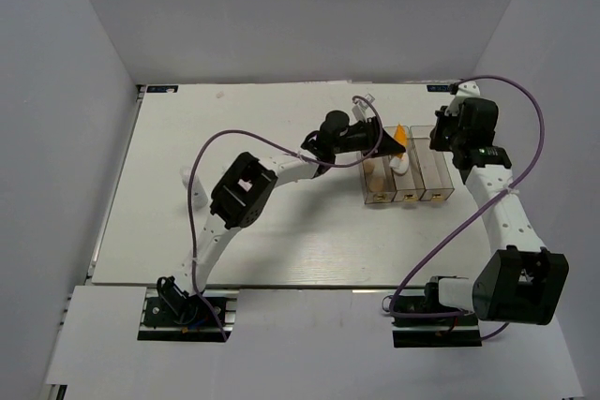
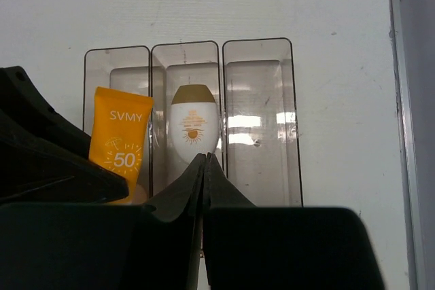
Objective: Organize the makeup
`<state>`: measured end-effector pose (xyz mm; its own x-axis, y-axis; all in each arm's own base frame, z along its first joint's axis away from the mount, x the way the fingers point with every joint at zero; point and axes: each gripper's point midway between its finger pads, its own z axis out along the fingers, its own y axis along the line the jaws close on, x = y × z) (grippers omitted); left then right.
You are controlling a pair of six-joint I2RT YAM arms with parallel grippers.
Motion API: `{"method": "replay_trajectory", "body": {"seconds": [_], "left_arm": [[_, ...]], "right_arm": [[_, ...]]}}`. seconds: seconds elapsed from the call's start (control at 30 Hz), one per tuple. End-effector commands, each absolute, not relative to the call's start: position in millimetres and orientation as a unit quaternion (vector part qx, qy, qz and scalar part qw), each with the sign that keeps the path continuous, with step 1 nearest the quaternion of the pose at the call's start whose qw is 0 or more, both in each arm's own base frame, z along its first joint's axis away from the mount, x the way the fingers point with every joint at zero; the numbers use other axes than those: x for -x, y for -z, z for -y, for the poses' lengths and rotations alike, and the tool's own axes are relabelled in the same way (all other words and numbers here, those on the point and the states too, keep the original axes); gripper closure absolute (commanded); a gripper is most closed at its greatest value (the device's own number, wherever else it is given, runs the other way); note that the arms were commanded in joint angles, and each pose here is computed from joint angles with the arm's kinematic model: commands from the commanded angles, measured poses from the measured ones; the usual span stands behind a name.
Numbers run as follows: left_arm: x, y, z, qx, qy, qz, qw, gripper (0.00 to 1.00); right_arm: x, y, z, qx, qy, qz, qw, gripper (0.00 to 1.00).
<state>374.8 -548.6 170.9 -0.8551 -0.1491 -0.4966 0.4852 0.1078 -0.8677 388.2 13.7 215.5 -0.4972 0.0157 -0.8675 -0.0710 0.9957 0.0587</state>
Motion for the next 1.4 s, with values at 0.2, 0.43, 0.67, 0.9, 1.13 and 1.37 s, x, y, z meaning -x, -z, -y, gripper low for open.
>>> {"method": "replay_trajectory", "body": {"seconds": [0.2, 0.43, 0.67, 0.9, 1.13, 1.37], "left_arm": [[-383, -205, 579, -0.089, 0.658, -0.67, 0.331, 0.65], [-389, -178, 591, -0.088, 0.612, -0.712, 0.333, 0.5], [-393, -172, 588, -0.086, 0.589, -0.73, 0.336, 0.43], [-393, -192, 581, -0.085, 0.586, -0.724, 0.354, 0.44], [-402, -271, 532, -0.098, 0.563, -0.704, 0.421, 0.62], [-381, -291, 395, -0.045, 0.486, -0.759, 0.43, 0.91]], "right_arm": [[-384, -231, -6, -0.002, -0.051, -0.846, 0.53, 1.0], [-386, -241, -2, -0.003, -0.047, -0.839, 0.542, 1.0], [-384, -238, -3, -0.005, -0.055, -0.841, 0.538, 1.0], [-384, -239, -4, 0.003, -0.055, -0.84, 0.539, 1.0], [-358, -243, -71, 0.188, -0.199, -0.81, 0.518, 0.58], [-322, -249, -129, 0.332, -0.334, -0.735, 0.487, 0.33]]}}
